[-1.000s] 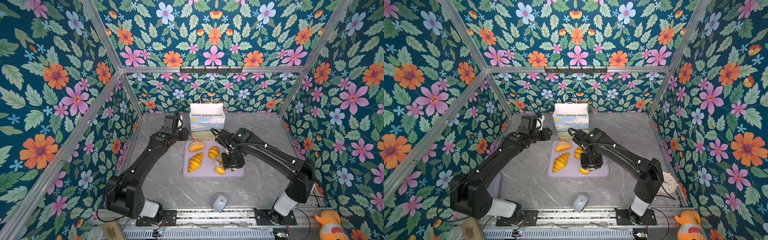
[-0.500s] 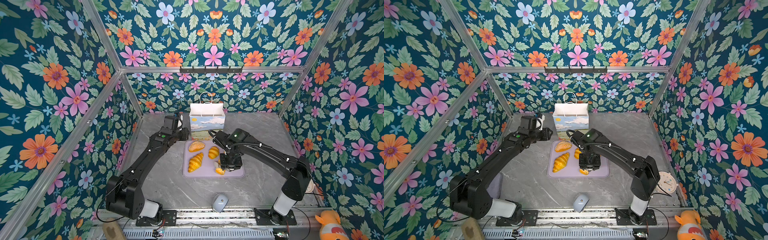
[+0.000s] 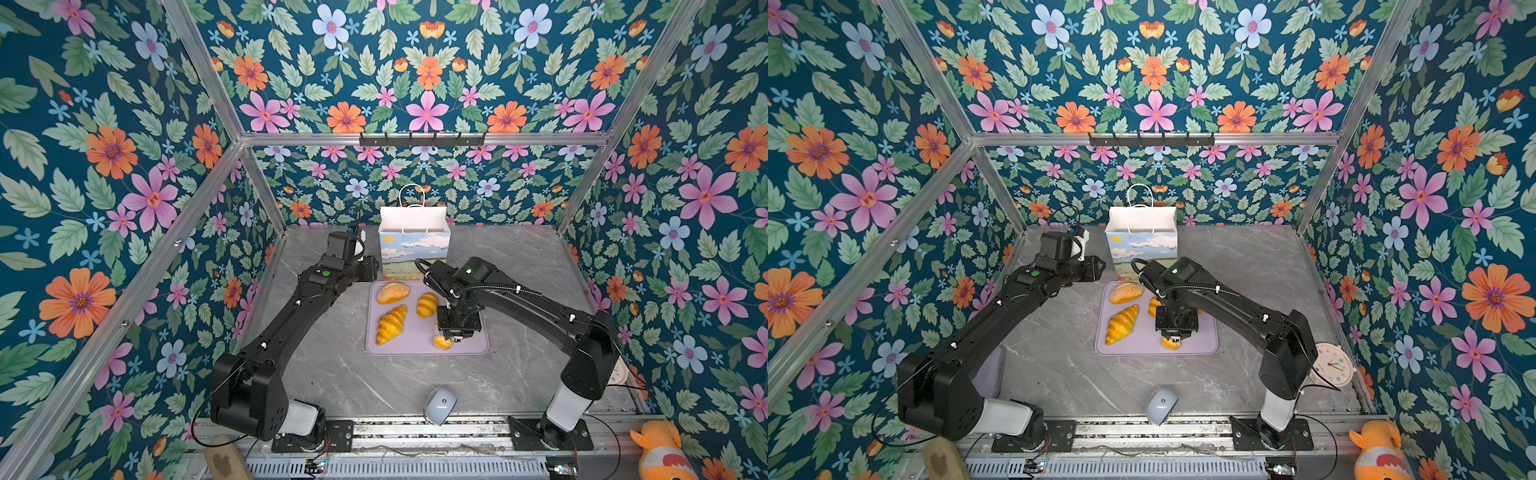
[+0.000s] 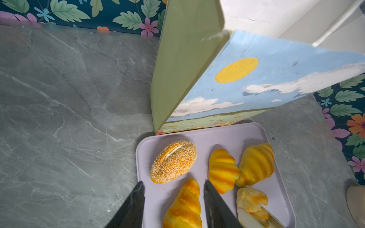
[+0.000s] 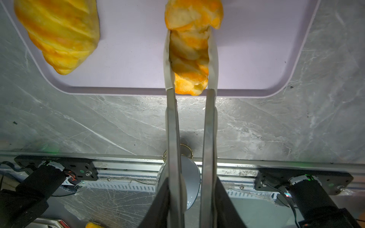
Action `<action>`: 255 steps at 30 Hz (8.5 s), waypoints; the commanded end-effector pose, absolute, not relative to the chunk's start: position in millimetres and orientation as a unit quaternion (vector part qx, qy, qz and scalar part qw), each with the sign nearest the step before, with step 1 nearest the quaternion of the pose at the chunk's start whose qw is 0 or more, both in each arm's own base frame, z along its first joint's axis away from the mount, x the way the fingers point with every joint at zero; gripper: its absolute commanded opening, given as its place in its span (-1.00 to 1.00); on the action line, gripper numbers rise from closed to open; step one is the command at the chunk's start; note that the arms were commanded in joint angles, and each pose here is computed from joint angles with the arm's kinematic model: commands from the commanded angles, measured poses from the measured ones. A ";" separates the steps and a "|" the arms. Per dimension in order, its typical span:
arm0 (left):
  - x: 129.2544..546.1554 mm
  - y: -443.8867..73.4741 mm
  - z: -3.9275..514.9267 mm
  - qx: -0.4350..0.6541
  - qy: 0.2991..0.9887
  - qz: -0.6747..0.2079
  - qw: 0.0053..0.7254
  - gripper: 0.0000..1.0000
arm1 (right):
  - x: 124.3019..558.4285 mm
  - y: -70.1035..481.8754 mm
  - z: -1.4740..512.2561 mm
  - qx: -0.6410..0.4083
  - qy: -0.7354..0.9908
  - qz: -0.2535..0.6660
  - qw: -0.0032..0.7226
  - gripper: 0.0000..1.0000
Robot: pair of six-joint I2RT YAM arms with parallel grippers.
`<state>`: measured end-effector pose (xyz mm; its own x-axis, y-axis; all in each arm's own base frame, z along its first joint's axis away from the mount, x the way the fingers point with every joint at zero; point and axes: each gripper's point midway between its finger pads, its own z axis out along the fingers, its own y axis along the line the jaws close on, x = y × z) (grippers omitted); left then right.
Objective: Place the fake bread into the paper bag
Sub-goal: 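Squeeze the tongs around the croissant and lift it with right gripper, then carry the croissant up to the bag opening with right gripper, then lower the croissant into the bag and open the tongs with right gripper, then withdraw the tongs from the bag and swing right gripper toward the tray, then lower the open tongs over the striped roll with right gripper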
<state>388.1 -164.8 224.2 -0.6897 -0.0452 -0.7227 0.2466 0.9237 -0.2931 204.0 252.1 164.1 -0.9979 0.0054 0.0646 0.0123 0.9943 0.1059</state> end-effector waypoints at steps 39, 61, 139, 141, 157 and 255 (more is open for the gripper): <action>399.1 -167.2 294.9 0.050 0.881 -0.199 0.427 0.00 | 271.0 138.4 343.5 0.235 -0.921 -0.097 -0.296 -0.47; 409.2 -171.2 287.8 0.051 0.887 -0.195 0.416 0.00 | 391.5 154.5 389.0 0.323 -0.838 -0.157 -0.410 -0.49; 418.9 -176.7 278.0 0.048 0.897 -0.196 0.393 -0.01 | 451.2 204.7 342.2 0.480 -0.779 -0.139 -0.379 -0.48; 419.1 -176.7 277.5 0.048 0.897 -0.196 0.393 -0.01 | 451.4 206.0 338.9 0.484 -0.778 -0.139 -0.375 -0.48; 418.1 -176.3 277.6 0.050 0.898 -0.194 0.392 -0.01 | 451.0 229.3 326.4 0.517 -0.764 -0.120 -0.367 -0.40; 379.7 -167.8 243.5 0.016 0.890 -0.229 0.394 -0.07 | 212.2 184.4 261.9 0.061 -0.972 -0.163 -0.155 -0.17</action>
<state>378.0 -166.4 237.6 -0.7050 -0.1380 -0.6956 0.2021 0.9011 -0.3836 204.2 182.4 264.8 -0.9499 -0.0812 -0.3018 -0.1859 0.9231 0.3366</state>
